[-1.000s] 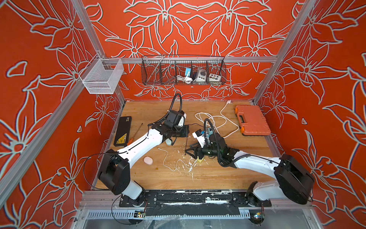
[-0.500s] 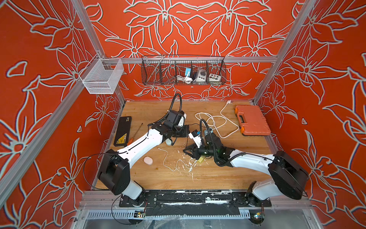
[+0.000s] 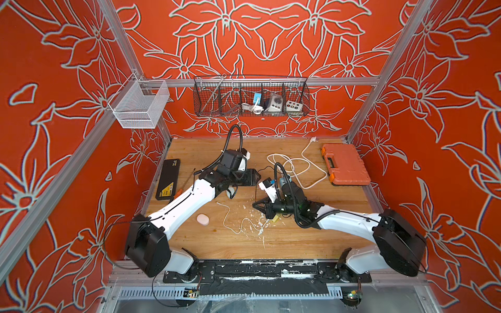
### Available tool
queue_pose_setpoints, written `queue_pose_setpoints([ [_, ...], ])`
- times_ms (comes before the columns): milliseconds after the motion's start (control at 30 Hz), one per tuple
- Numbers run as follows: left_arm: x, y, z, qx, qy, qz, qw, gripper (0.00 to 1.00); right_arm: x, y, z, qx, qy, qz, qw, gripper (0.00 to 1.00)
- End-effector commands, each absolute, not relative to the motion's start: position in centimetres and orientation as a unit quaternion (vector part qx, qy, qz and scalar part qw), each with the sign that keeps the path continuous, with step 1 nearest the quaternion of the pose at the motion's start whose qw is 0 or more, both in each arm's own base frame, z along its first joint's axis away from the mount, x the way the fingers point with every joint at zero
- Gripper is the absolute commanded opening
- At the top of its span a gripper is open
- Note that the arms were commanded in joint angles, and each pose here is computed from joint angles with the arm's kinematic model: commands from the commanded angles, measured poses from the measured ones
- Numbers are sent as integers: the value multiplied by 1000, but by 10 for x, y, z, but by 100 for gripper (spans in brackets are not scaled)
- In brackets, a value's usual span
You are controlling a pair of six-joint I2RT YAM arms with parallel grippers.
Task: Charge the bluetooth headset
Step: Adjust the charging cable.
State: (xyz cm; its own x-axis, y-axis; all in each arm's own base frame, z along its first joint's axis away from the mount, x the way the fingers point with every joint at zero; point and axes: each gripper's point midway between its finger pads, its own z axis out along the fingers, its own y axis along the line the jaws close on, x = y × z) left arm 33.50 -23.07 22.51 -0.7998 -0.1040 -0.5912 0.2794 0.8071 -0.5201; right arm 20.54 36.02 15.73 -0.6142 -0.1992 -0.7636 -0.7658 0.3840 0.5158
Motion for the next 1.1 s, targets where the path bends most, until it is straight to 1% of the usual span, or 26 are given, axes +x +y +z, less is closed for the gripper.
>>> queue_pose_setpoints([
  [0, 323, -213, 237, 41, 892, -306, 330, 59, 208, 363, 179, -308, 765, 469, 316, 3],
  [233, 287, -178, 245, 12, 872, -329, 361, 66, 229, 357, 213, -235, 749, 536, 312, 4],
  [367, 266, -175, 250, 11, 849, -366, 382, 69, 246, 351, 236, -179, 737, 578, 302, 5],
  [600, 250, -179, 228, -8, 809, -431, 399, 73, 261, 349, 266, -111, 716, 635, 269, 6],
  [833, 252, -183, 225, 23, 785, -382, 487, 75, 259, 354, 288, -78, 682, 691, 226, 6],
  [1067, 261, -198, 228, 59, 774, -356, 520, 75, 253, 354, 293, -54, 661, 725, 188, 7],
])
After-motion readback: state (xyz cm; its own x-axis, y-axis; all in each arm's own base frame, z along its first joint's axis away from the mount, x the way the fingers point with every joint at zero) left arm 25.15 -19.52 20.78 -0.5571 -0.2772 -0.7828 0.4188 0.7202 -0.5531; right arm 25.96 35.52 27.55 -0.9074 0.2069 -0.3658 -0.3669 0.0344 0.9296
